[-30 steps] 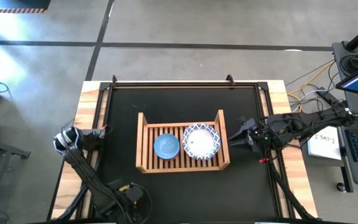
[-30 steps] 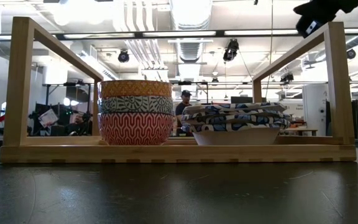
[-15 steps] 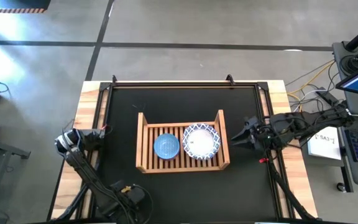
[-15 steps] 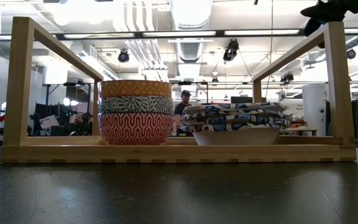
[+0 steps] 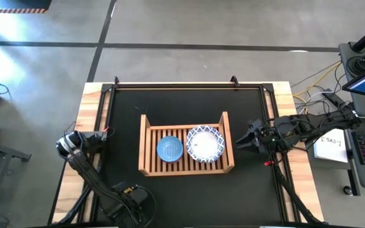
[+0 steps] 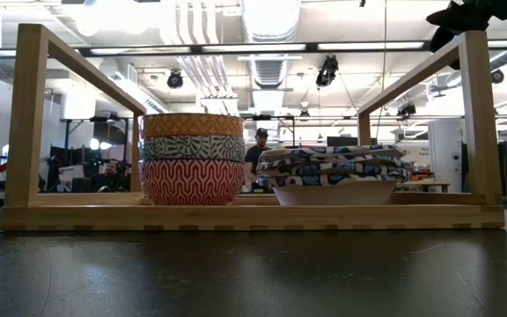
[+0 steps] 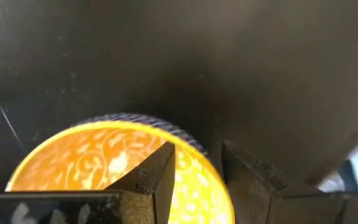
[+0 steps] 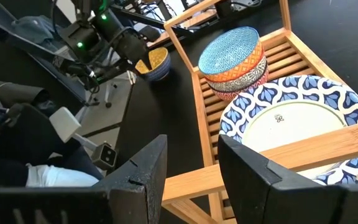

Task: Place and stack bowls onto a shelf
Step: Stack the yellow patterned bowl on top of the blue patterned bowl on the shelf

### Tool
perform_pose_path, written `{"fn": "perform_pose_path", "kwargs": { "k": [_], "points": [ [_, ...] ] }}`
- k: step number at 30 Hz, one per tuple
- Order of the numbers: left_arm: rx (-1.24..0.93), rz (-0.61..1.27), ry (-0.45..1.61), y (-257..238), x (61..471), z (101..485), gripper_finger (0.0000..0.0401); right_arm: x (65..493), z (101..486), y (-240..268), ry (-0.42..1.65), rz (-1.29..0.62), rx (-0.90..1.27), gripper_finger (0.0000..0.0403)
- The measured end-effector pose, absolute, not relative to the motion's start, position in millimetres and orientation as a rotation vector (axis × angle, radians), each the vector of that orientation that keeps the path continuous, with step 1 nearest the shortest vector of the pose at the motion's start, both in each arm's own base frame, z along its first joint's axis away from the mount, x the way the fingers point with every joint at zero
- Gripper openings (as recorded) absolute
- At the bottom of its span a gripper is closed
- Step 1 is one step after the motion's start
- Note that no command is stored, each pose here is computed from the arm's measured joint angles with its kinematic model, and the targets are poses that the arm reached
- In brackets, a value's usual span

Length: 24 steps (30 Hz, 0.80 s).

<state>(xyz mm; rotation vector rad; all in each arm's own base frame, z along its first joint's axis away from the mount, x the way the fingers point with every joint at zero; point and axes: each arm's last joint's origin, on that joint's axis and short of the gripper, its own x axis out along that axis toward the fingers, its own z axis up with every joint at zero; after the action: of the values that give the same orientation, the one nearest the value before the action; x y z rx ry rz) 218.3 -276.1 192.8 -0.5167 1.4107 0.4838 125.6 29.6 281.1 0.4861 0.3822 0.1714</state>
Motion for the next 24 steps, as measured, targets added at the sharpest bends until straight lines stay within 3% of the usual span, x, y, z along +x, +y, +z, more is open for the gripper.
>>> {"fn": "perform_pose_path", "kwargs": {
  "k": [8,15,18,24],
  "points": [
    [-0.540,0.480,1.431,-273.3,216.4,178.5,0.0106,125.7,281.0,29.6,0.383,0.172,0.484,0.0132],
    [-0.509,0.429,1.526,-273.2,213.0,177.0,0.0016,125.6,281.1,29.6,0.382,0.173,0.484,0.0132],
    [-0.509,0.402,1.567,-273.6,212.5,178.2,0.0012,125.6,281.1,29.7,0.382,0.173,0.484,0.0132],
    [-0.477,0.036,1.606,-295.4,224.1,210.7,0.0006,125.6,281.1,29.6,0.382,0.173,0.484,0.0132]
  ]
}}
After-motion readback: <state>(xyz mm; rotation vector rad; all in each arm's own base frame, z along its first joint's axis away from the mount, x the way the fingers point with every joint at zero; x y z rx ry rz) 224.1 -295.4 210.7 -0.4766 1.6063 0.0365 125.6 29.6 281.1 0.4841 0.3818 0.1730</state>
